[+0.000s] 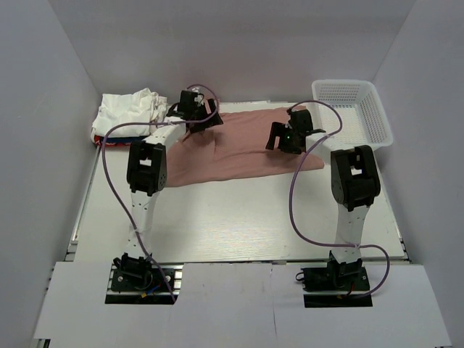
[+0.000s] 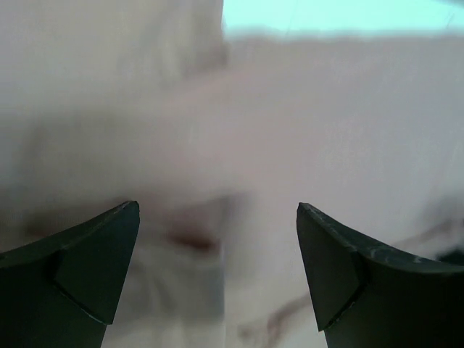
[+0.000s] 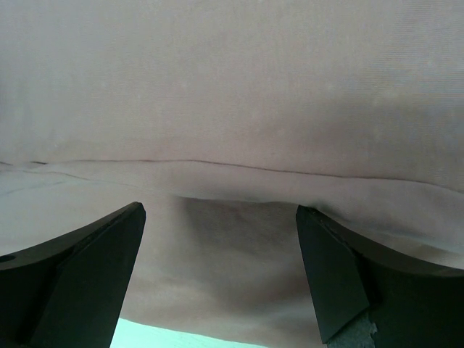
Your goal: Fold and stack the t-shirts
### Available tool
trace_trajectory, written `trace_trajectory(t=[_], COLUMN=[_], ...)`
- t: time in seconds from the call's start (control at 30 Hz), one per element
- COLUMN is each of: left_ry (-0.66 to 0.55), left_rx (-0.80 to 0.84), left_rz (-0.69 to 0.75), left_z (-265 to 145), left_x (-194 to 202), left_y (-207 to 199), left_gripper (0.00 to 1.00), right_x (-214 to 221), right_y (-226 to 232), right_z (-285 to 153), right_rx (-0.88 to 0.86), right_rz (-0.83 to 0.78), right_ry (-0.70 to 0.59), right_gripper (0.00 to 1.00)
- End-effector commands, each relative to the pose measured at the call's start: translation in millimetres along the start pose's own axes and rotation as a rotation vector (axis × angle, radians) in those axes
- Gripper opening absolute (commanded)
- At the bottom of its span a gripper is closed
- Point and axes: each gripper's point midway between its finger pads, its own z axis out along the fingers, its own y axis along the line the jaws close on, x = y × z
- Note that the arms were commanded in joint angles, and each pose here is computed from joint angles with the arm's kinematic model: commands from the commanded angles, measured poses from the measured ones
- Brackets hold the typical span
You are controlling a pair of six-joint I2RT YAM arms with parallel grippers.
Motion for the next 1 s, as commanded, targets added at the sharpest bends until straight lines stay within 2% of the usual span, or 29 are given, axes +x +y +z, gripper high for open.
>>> trace_trajectory(t=[0.0,0.03,0.13,0.27,0.3,0.33,0.37,0.47,0.57,0.67,0.73,0.8,0.93,0.97], left_ry=[-0.179,-0.232,-0.298,-0.304,-0.270,-0.323,-0.291,-0.315,-0.314,-0.237,-0.217,-0.169,-0.138,-0.123], left_rx=[0.024,0.073,0.097,0.048,-0.003,0.007,-0.023,-0.023,-0.067,-0.172,-0.200,-0.201,-0.214,-0.221], left_rz=[0.075,0.128,0.189,0.230,0.217,0.241,0.233,0.224,0.171,0.112,0.054,0.041,0.032,0.030], left_z=[2,-1,-8,-42,-41,-75,-79,-128,-155,-160,-167,-162,-153,-145], left_x=[-65,-84,-103,-104,-84,-97,-77,-59,-32,5,16,40,56,58], left_y=[-17,-31,-41,-40,-23,-40,-28,-28,-13,17,28,37,51,54], left_gripper=[0.99,0.99,0.99,0.99,0.99,0.99,0.99,0.99,0.99,0.99,0.99,0.99,0.99,0.99], right_x=[-14,-13,-18,-23,-30,-26,-26,-23,-20,-21,-25,-27,-34,-47], right_y=[-3,-4,-1,-4,0,-3,-7,-21,-32,-36,-28,-23,-27,-26], right_z=[-14,-14,-24,-37,-46,-46,-47,-47,-34,-21,-15,-12,-4,0], right_rx=[0.020,0.022,0.023,0.044,0.041,0.046,0.065,0.136,0.175,0.189,0.156,0.126,0.128,0.137], right_rz=[-0.014,-0.016,-0.032,-0.056,-0.060,-0.064,-0.065,-0.058,-0.051,-0.034,-0.025,-0.025,-0.014,-0.020], right_ry=[-0.044,-0.043,-0.062,-0.108,-0.136,-0.136,-0.139,-0.137,-0.117,-0.058,-0.053,-0.064,-0.090,-0.118], right_gripper=[0.90,0.90,0.90,0.90,0.90,0.90,0.90,0.90,0.90,0.90,0.90,0.90,0.90,0.90])
